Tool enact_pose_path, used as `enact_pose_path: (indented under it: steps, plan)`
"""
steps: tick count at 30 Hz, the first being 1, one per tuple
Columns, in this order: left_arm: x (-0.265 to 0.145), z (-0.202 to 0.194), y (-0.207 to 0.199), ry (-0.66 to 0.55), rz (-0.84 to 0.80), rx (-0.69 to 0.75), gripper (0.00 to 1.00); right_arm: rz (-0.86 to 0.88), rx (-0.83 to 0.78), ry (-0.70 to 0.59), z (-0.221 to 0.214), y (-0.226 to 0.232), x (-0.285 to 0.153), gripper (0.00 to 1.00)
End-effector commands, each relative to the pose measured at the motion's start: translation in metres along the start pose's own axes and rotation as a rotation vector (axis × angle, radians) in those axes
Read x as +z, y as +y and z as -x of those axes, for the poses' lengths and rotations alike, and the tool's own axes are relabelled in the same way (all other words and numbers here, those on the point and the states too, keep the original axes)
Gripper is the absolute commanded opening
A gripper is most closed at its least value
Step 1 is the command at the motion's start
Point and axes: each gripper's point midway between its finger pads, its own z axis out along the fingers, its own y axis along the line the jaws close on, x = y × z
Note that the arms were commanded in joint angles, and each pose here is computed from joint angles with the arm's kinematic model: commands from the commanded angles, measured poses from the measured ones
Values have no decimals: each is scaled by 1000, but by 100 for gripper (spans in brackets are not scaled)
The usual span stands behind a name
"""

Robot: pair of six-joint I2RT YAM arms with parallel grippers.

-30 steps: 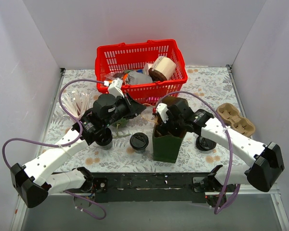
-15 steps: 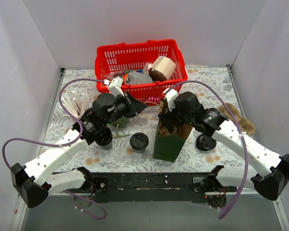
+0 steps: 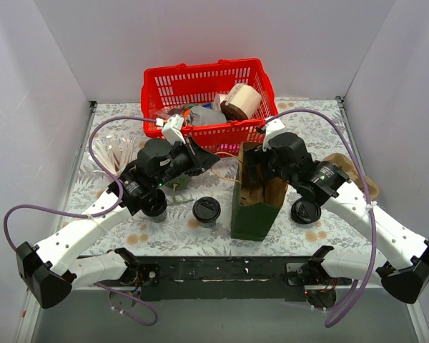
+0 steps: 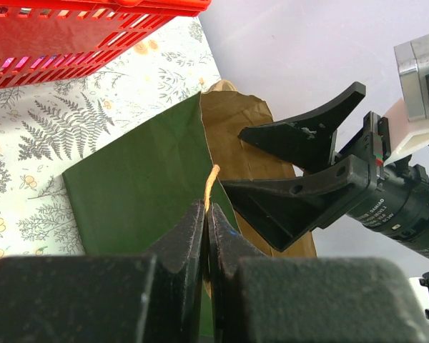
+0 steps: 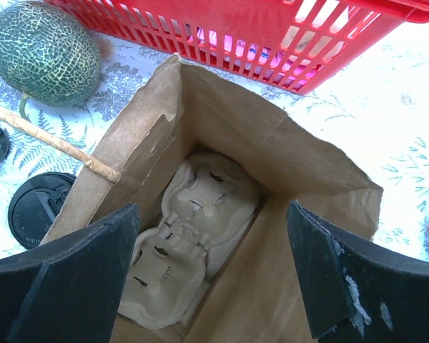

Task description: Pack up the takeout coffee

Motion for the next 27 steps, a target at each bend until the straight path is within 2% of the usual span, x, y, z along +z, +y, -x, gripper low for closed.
enact_pose_path:
  steps: [1,14,27]
  plan:
    - [-3,3,-9,-5,-31,10,0,21,49,12,-2,6,2,90]
    - [-6,6,-8,-25,-26,11,0,49,61,141,-37,12,7,90]
    - [-6,9,-5,-44,-12,12,0,126,55,272,-78,24,7,86]
